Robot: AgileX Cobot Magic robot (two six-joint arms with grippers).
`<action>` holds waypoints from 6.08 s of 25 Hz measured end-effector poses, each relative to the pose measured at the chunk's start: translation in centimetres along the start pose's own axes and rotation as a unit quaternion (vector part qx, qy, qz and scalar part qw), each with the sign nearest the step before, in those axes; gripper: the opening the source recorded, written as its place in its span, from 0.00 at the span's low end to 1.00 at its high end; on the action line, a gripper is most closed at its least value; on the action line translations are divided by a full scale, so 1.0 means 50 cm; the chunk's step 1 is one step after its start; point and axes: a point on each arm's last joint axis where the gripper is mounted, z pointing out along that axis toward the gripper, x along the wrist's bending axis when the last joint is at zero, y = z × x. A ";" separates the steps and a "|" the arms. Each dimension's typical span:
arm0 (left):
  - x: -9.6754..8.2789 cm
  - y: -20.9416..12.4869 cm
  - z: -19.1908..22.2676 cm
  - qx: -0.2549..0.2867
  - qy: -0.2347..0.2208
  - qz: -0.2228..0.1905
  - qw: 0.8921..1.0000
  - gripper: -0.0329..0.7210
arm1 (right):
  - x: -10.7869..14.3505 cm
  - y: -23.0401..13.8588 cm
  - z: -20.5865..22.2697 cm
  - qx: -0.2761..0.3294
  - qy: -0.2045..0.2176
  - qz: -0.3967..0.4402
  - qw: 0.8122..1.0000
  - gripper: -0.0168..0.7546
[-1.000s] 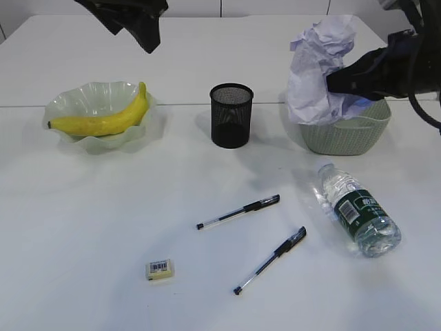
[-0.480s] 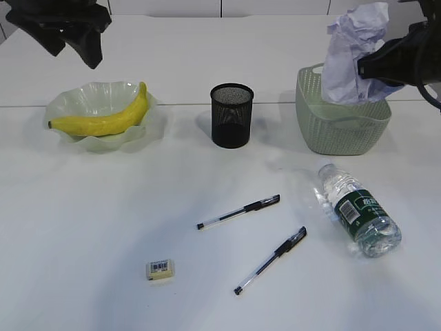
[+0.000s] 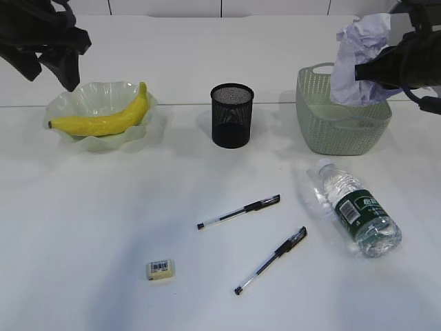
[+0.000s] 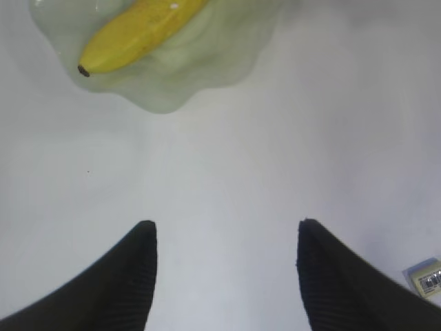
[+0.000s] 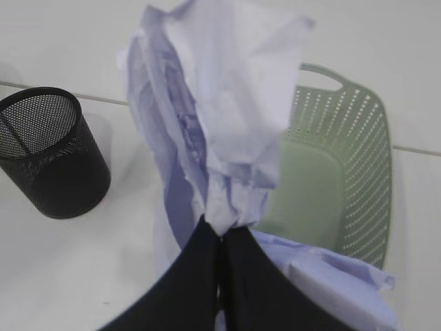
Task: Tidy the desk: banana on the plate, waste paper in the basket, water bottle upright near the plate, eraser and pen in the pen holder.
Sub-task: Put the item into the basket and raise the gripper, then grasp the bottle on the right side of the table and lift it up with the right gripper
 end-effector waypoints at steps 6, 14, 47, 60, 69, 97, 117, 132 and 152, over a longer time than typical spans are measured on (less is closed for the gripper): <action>0.013 -0.028 0.003 0.017 0.013 -0.011 1.000 0.65 | -0.021 0.015 0.047 -0.007 -0.030 -0.001 1.000 0.00; 0.021 -0.089 -0.009 0.038 0.028 -0.032 0.998 0.65 | -0.035 0.019 0.101 -0.007 -0.038 -0.003 0.999 0.00; 0.038 -0.250 -0.094 -0.018 0.047 -0.049 0.998 0.65 | -0.048 0.022 0.139 -0.012 -0.052 0.019 0.998 0.53; 0.036 -0.279 -0.080 -0.003 0.045 -0.047 0.998 0.65 | 0.010 0.065 0.044 -0.002 0.072 0.006 0.997 0.54; 0.035 -0.275 -0.078 -0.019 0.041 -0.046 0.998 0.65 | 0.016 0.013 0.020 0.162 0.078 0.008 0.984 0.54; 0.032 -0.275 -0.076 -0.022 0.034 -0.046 0.998 0.65 | 0.091 -0.068 0.059 0.328 -0.007 -0.094 0.940 0.53; 0.030 -0.290 -0.057 -0.002 0.033 -0.045 0.998 0.65 | 0.098 -0.108 0.154 0.326 0.014 -0.073 0.942 0.54; 0.029 -0.291 -0.057 0.000 0.031 -0.046 0.998 0.65 | 0.098 -0.170 0.211 0.355 0.018 -0.072 0.932 0.66; 0.029 -0.292 -0.057 0.003 0.031 -0.046 0.998 0.65 | 0.098 -0.151 0.213 0.351 0.015 -0.066 0.934 0.60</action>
